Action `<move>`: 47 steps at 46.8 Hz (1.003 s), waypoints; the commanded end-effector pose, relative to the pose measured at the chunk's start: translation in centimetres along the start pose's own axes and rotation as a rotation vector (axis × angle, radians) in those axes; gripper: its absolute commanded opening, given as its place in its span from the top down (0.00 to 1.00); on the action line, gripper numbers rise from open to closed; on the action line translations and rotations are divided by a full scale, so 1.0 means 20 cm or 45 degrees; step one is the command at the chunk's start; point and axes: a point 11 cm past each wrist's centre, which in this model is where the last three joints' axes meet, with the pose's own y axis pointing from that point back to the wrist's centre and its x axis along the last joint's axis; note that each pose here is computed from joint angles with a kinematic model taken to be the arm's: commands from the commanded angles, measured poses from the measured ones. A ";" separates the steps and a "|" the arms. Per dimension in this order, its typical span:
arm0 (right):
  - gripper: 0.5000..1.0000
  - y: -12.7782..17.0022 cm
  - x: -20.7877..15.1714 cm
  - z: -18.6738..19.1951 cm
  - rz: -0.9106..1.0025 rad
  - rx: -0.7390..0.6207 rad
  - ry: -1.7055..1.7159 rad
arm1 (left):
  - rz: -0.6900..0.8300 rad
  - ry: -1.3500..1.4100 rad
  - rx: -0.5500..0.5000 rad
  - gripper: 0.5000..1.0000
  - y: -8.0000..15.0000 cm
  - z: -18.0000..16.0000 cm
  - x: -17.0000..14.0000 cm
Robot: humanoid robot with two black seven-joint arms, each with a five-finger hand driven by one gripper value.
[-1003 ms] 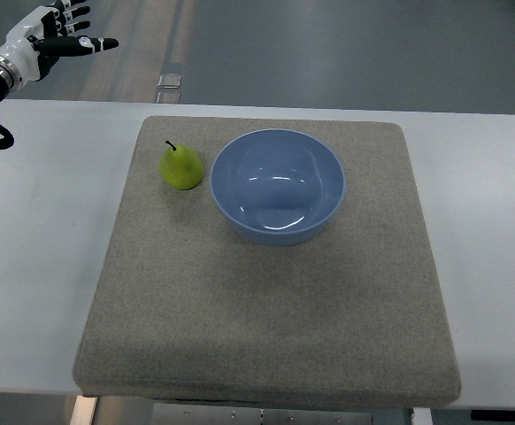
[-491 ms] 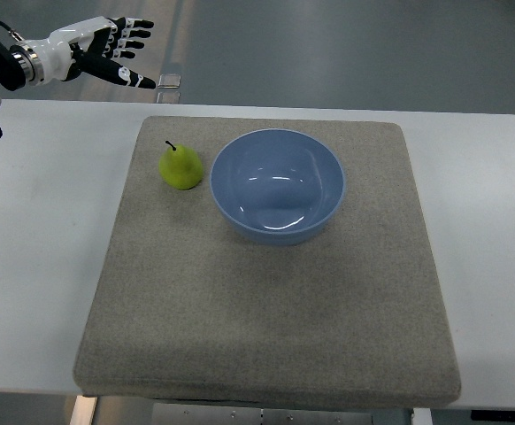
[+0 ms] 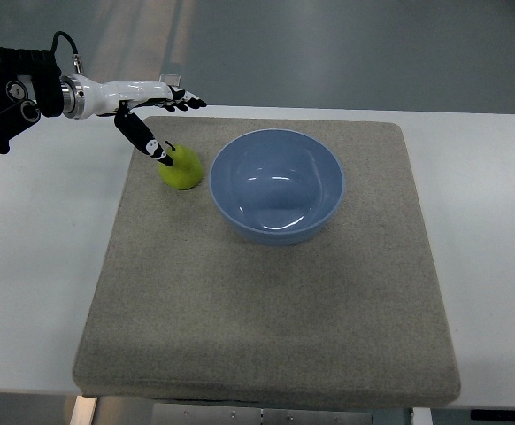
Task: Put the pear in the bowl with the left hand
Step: 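Lower the left hand onto the green pear and close fingers around it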
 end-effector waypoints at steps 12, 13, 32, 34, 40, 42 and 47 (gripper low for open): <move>0.15 0.00 0.00 0.00 0.000 0.000 0.000 | -0.030 -0.195 -0.009 0.05 -0.01 0.07 0.04; 0.15 0.00 0.00 0.00 0.000 0.000 0.000 | -0.040 -0.211 -0.005 0.05 -0.01 0.07 0.03; 0.15 0.00 0.00 0.00 0.000 0.000 0.000 | -0.059 -0.384 0.025 0.05 -0.07 0.05 -0.07; 0.15 0.00 0.00 0.00 0.000 0.000 0.000 | -0.055 -0.381 0.024 0.05 -0.07 0.05 -0.07; 0.15 0.00 0.00 0.00 0.000 0.000 0.000 | -0.055 -0.376 0.023 0.05 -0.08 0.05 -0.08; 0.15 0.00 0.00 0.00 0.000 0.000 0.000 | -0.056 -0.376 0.022 0.05 -0.08 0.05 -0.08; 0.15 0.00 0.00 0.00 0.000 0.000 0.000 | -0.069 -0.363 0.017 0.04 -0.10 0.04 -0.12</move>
